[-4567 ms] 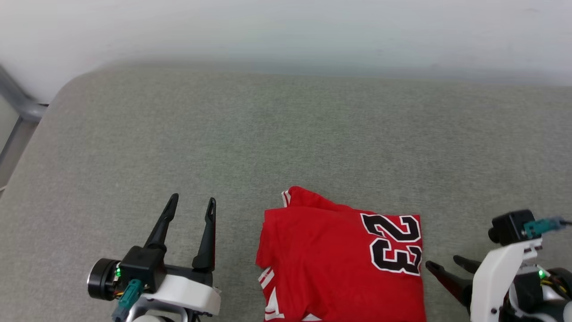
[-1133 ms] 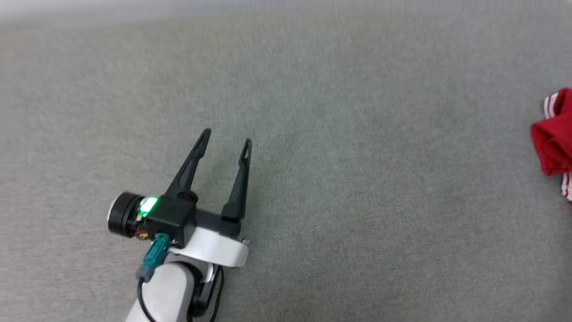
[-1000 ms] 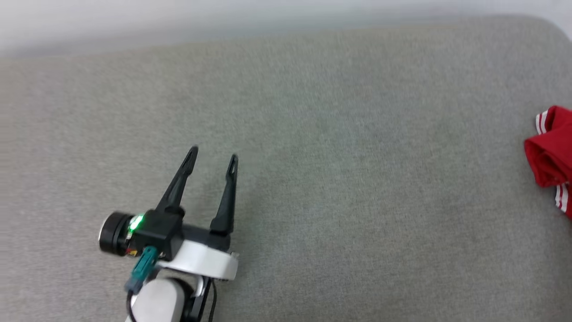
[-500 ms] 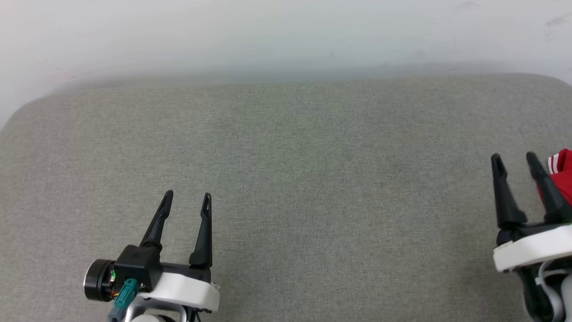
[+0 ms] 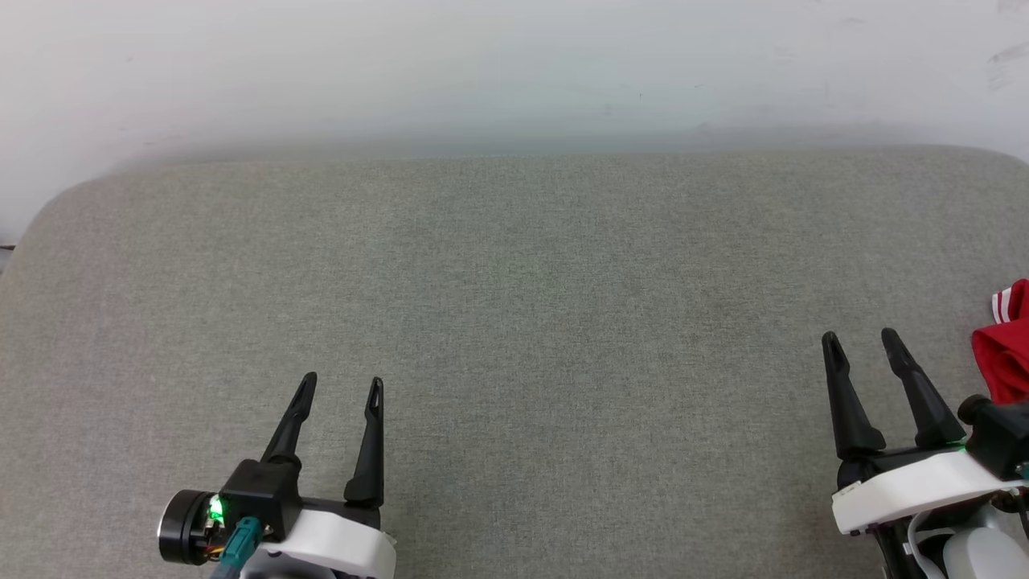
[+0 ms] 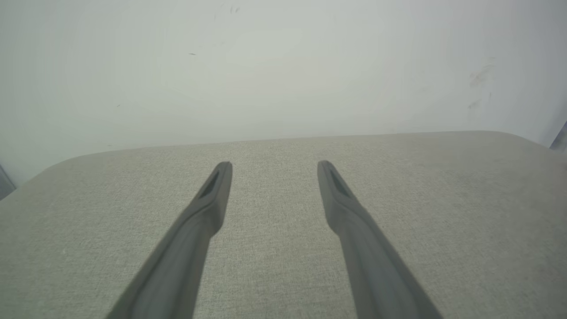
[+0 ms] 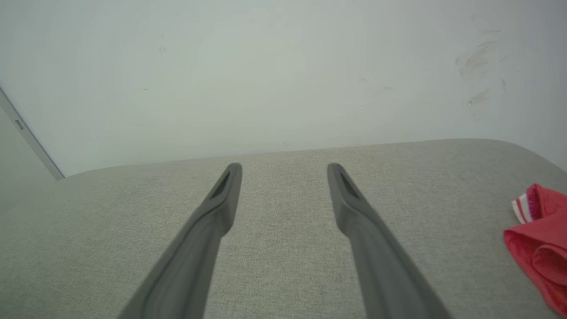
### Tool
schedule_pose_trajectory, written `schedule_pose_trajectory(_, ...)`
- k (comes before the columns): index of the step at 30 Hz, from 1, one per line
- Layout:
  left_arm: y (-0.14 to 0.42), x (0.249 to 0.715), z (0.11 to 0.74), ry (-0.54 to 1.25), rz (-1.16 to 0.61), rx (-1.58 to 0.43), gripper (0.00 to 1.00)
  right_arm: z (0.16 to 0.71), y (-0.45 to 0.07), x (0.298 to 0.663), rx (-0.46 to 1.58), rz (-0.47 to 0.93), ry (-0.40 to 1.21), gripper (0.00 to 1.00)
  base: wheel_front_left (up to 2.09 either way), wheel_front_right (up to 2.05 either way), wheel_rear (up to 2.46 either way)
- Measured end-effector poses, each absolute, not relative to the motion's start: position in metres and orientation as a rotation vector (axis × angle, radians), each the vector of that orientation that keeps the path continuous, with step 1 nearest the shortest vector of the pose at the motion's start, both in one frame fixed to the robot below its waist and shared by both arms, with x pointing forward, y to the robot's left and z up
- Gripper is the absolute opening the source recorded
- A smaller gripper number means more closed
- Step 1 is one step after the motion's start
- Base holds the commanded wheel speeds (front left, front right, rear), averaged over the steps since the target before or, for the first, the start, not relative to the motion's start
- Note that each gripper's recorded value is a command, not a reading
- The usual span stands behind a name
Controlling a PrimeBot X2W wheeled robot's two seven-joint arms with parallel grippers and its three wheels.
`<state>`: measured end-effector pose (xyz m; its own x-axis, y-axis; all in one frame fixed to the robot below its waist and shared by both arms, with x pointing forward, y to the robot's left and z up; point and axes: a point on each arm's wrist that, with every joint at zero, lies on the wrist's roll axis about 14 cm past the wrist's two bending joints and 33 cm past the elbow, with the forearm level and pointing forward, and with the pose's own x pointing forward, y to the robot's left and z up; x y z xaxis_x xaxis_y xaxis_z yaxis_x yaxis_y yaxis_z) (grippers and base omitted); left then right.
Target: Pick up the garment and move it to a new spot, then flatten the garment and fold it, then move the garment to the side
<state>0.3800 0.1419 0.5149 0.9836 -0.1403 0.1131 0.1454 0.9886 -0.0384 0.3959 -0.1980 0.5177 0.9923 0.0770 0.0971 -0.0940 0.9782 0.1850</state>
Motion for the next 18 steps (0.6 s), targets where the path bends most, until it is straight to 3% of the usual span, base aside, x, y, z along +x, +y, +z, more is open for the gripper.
schedule_pose_trajectory(18, 0.1422, 0.3826, 0.5216, -0.135, -0.125, -0.01, 1.0, 0.517, -0.1956, 0.3953, 0.142, 0.09, -0.098, 1.0, 0.0, 0.0, 0.0)
